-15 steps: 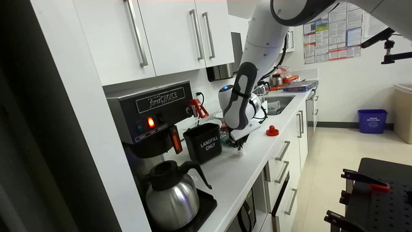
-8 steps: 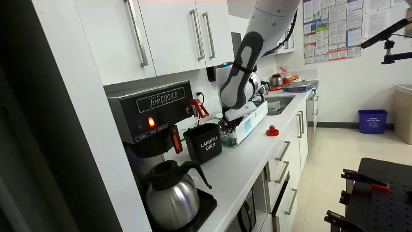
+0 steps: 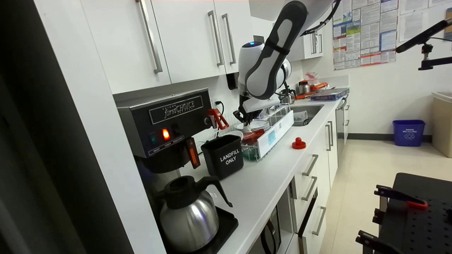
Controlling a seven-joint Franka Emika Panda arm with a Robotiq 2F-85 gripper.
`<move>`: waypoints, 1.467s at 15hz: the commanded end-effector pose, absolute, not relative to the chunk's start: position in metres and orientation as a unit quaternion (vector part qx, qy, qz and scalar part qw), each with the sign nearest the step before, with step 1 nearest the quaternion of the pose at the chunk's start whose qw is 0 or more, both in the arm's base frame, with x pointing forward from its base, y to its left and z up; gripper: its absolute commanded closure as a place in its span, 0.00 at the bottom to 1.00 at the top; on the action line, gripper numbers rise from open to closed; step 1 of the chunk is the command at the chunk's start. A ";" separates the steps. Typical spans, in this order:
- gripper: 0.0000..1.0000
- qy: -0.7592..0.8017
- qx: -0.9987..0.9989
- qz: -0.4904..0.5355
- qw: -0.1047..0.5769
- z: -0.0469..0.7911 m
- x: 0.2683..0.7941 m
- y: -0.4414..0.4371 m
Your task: Put the paper in the bin
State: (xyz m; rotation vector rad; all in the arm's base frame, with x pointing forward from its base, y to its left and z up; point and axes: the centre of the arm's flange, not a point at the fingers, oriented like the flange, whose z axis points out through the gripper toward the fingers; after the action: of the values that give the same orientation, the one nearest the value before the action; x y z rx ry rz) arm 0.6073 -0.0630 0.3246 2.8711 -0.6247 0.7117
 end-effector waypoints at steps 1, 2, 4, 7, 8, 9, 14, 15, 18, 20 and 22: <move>0.98 -0.182 0.940 0.283 0.050 0.318 0.605 -0.048; 0.98 -0.170 0.939 0.295 0.049 0.314 0.609 -0.044; 0.98 -0.151 0.935 0.317 0.049 0.307 0.616 -0.036; 0.98 -0.129 0.928 0.346 0.052 0.299 0.626 -0.026; 0.98 -0.127 0.925 0.353 0.055 0.297 0.630 -0.025; 0.98 -0.124 0.924 0.358 0.057 0.296 0.634 -0.023; 0.93 -0.118 0.927 0.350 0.070 0.298 0.639 -0.027; 0.93 -0.117 0.926 0.351 0.071 0.297 0.640 -0.026; 0.98 -0.119 0.925 0.356 0.057 0.290 0.651 -0.029; 0.98 -0.120 0.927 0.353 0.032 0.287 0.664 -0.033; 0.98 -0.124 0.927 0.353 0.010 0.285 0.673 -0.034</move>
State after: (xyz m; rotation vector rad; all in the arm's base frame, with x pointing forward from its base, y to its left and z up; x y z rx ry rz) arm 0.6474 -0.0221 0.2866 2.8486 -0.3894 1.0573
